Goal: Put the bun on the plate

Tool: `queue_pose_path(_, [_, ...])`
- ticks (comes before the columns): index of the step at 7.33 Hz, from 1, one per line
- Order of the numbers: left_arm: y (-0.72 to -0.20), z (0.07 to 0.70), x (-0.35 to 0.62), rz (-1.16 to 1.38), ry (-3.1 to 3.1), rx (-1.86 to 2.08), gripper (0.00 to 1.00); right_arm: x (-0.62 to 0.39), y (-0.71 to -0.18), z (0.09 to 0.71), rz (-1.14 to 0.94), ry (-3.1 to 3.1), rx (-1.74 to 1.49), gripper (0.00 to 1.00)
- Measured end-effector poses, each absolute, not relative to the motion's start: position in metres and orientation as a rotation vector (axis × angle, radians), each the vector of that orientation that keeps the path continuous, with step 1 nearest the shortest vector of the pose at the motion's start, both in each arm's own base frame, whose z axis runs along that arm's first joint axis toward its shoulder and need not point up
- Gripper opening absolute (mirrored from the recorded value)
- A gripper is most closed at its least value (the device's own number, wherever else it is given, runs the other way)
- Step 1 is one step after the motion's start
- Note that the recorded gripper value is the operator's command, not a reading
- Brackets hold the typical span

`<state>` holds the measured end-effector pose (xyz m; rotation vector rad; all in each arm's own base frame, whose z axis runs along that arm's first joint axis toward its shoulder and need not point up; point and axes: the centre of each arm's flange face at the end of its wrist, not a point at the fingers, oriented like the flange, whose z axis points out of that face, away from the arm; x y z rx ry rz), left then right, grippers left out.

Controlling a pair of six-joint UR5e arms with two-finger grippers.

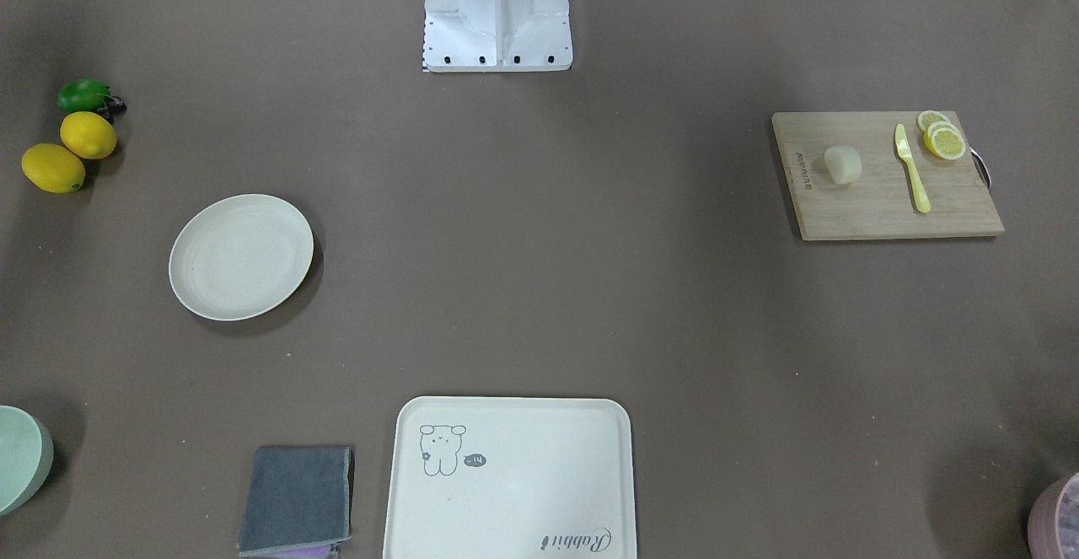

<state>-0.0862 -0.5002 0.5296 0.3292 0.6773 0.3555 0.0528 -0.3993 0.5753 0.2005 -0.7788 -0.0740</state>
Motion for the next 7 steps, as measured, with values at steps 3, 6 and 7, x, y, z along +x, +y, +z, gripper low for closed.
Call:
queue_pose_path(3, [-0.529,0.505,-0.086,0.354,0.714,0.445,0.98,0.025,-0.428,0.539,-0.026,-0.812,0.278,1.00])
queue_pose_path(6, [-0.528,0.493,-0.074,0.342,0.815,0.459,0.98,-0.115,-0.471,0.490,0.059,-0.834,0.188,0.99])
queue_pose_path(7, [-0.529,0.491,-0.066,0.354,0.822,0.465,0.97,-0.162,-0.473,0.490,0.076,-0.841,0.186,0.98])
